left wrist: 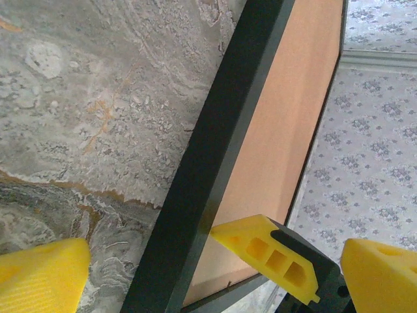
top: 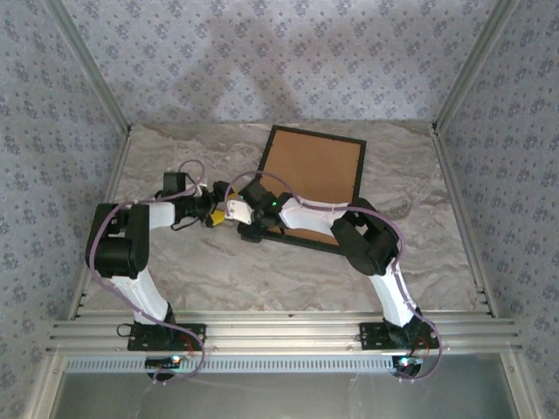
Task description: Put the photo into the frame
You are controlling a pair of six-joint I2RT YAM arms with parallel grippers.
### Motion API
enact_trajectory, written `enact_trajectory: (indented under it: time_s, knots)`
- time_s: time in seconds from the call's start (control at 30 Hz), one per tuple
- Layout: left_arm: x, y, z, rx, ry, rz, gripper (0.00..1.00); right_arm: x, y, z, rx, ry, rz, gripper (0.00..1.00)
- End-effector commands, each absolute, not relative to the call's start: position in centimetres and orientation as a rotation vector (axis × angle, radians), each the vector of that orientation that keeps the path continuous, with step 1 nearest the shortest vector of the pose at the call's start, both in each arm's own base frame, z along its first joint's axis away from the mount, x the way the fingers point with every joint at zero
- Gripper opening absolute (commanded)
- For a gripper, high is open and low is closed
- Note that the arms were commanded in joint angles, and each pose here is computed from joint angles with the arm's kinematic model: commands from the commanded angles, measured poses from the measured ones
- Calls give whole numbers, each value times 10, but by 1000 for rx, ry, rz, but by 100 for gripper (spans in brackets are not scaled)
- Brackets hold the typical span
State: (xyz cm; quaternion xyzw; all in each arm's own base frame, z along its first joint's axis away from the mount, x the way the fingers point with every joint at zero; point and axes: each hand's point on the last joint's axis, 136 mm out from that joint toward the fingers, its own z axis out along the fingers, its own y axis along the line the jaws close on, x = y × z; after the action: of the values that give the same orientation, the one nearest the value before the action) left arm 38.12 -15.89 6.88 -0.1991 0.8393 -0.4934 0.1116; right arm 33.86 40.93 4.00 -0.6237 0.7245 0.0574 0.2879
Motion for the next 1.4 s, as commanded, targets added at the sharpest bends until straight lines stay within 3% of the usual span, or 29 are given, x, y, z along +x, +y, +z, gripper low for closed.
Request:
enact_trajectory:
  time_s: [0.0, 0.2, 0.6, 0.8, 0.97, 1.17, 1.37]
  knots:
    - [388, -162, 77, -546, 2438, -1488, 99, 333, 379, 14, -1689, 2064, 84, 75]
    - [388, -161, 80, -550, 2436, -1499, 99, 322, 363, -4, -1635, 2203, 125, 67]
    - [390, -162, 85, -557, 2427, -1506, 99, 300, 338, 2, -1583, 2225, 124, 67]
    - [389, -162, 86, -562, 2425, -1508, 98, 248, 334, 5, -1686, 2228, 306, 64]
    - [388, -164, 86, -565, 2424, -1516, 98, 238, 327, 14, -1667, 2190, 312, 70]
    - [383, -177, 86, -542, 2444, -1531, 99, 268, 315, 33, -1675, 2120, 291, 91]
    - [370, -204, 85, -506, 2456, -1586, 99, 267, 306, 14, -1777, 2112, 209, 90]
